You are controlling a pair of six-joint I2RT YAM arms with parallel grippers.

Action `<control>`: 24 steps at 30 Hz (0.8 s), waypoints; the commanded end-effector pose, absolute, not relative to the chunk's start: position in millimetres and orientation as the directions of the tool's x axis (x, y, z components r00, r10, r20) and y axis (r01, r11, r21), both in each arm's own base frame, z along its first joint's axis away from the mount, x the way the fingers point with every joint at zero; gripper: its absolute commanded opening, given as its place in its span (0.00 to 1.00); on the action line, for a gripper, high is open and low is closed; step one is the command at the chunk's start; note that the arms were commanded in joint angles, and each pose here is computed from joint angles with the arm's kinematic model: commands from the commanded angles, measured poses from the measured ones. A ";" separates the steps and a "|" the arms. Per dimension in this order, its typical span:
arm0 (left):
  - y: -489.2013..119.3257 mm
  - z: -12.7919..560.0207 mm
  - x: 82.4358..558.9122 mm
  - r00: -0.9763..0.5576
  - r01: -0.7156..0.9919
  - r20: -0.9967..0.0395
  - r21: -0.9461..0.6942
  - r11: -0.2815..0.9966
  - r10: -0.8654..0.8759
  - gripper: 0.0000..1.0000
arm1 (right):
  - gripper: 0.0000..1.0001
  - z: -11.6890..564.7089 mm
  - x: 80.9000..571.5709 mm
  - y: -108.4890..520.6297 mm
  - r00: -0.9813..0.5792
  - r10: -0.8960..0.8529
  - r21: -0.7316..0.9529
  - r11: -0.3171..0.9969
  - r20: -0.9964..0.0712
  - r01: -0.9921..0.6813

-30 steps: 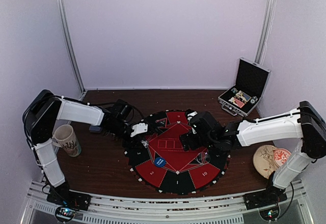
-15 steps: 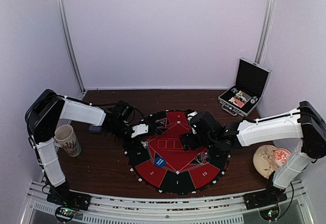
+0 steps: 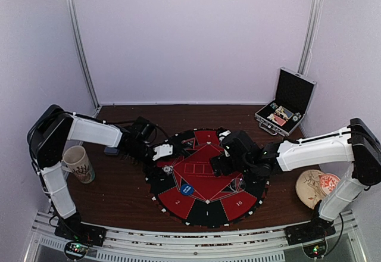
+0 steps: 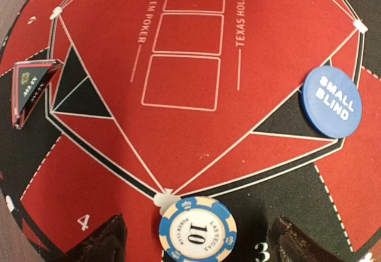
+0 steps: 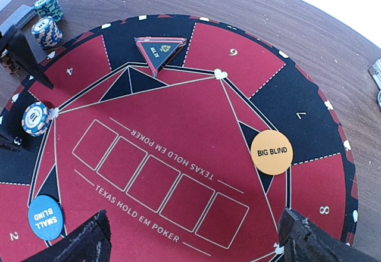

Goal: Distribute texas hold em gaming equipment
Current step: Place the poker chips pile at the small blind area, then pick up the pile of poker chips from the pile of poker chips.

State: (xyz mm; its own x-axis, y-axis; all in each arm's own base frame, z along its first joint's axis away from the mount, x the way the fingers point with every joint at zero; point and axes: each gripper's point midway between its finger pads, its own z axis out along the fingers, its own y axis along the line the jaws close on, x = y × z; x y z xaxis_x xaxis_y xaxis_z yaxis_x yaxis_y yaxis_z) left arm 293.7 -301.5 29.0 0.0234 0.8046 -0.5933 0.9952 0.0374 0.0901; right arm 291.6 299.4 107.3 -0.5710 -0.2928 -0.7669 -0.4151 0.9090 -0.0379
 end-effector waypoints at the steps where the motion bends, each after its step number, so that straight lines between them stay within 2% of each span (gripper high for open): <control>1: -305.0 71.0 303.7 0.062 0.979 -0.658 0.185 0.082 0.751 0.94 | 0.99 114.8 292.7 294.5 -0.555 -0.281 -0.043 0.915 -0.783 -0.402; 2: -303.7 80.7 304.5 0.065 0.976 -0.673 0.196 0.093 0.737 0.97 | 0.99 114.9 292.2 295.1 -0.554 -0.282 -0.043 0.914 -0.783 -0.403; 6: -290.1 126.9 312.1 0.078 0.954 -0.745 0.249 0.168 0.663 0.98 | 0.99 114.5 292.8 294.6 -0.555 -0.282 -0.045 0.915 -0.783 -0.401; 13: -233.5 185.3 349.6 0.037 0.864 -0.840 0.299 0.405 0.541 0.98 | 1.00 115.5 293.1 294.0 -0.554 -0.278 -0.044 0.917 -0.785 -0.397; 24: -203.6 165.5 390.7 -0.139 0.810 -0.827 0.221 0.543 0.544 0.98 | 1.00 113.7 293.7 293.9 -0.555 -0.280 -0.049 0.918 -0.783 -0.394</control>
State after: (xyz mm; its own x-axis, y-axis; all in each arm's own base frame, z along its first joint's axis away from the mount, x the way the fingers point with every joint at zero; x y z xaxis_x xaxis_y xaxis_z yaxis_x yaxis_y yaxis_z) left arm 370.5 -210.9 169.3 -0.0783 0.5628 -0.8229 0.8348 0.4882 0.2544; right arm 291.9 299.1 107.4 -0.5704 -0.2925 -0.7675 -0.4134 0.9097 -0.0395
